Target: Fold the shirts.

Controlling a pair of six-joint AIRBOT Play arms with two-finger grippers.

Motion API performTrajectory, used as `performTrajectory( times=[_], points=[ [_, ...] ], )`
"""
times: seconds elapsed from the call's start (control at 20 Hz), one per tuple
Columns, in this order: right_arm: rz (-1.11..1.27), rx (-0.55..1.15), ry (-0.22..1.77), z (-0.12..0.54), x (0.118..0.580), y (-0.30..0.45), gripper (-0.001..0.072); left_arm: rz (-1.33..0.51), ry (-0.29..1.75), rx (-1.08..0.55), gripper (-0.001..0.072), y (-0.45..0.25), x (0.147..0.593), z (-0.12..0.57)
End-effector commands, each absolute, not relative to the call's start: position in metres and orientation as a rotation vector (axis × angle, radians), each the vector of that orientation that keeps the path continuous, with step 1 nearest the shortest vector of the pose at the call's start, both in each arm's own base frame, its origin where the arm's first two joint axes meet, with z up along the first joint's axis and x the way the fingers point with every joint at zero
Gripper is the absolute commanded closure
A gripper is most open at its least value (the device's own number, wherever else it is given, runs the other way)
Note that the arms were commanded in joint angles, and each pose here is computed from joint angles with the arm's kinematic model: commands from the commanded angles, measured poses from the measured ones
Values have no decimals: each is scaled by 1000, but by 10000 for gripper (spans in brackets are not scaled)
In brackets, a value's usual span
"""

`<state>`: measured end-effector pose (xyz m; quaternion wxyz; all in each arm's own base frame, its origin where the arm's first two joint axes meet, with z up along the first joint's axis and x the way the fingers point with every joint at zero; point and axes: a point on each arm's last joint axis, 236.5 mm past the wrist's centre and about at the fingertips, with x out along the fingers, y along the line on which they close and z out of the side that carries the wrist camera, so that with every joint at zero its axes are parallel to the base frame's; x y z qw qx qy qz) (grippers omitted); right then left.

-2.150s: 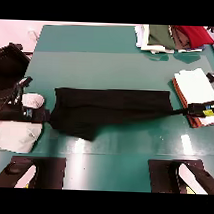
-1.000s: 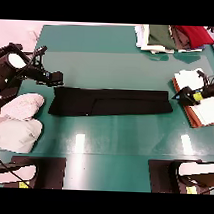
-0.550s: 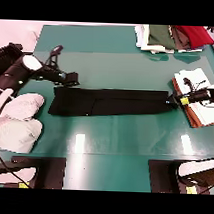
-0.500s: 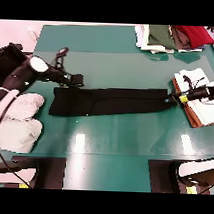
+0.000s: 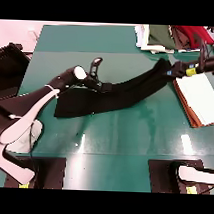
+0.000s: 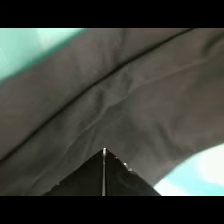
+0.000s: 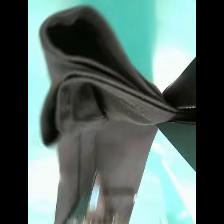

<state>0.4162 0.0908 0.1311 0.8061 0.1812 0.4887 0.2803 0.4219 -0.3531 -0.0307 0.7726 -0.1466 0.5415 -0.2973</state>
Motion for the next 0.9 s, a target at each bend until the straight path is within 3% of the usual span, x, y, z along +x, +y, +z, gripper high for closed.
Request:
performTrajectory(
  times=[0.0,0.45,0.6,0.85],
  points=[
    [680,313,933,198,404,136,695,-656,1216,-330,682,-377,422,-53],
    [818,272,827,246,391,218,695,-664,1237,-334,681,-370,429,-42],
    [922,279,840,250,378,256,695,-670,1217,-316,682,-334,451,6],
    [1213,296,867,232,347,373,695,-476,902,-228,681,-192,503,154]
  ],
)
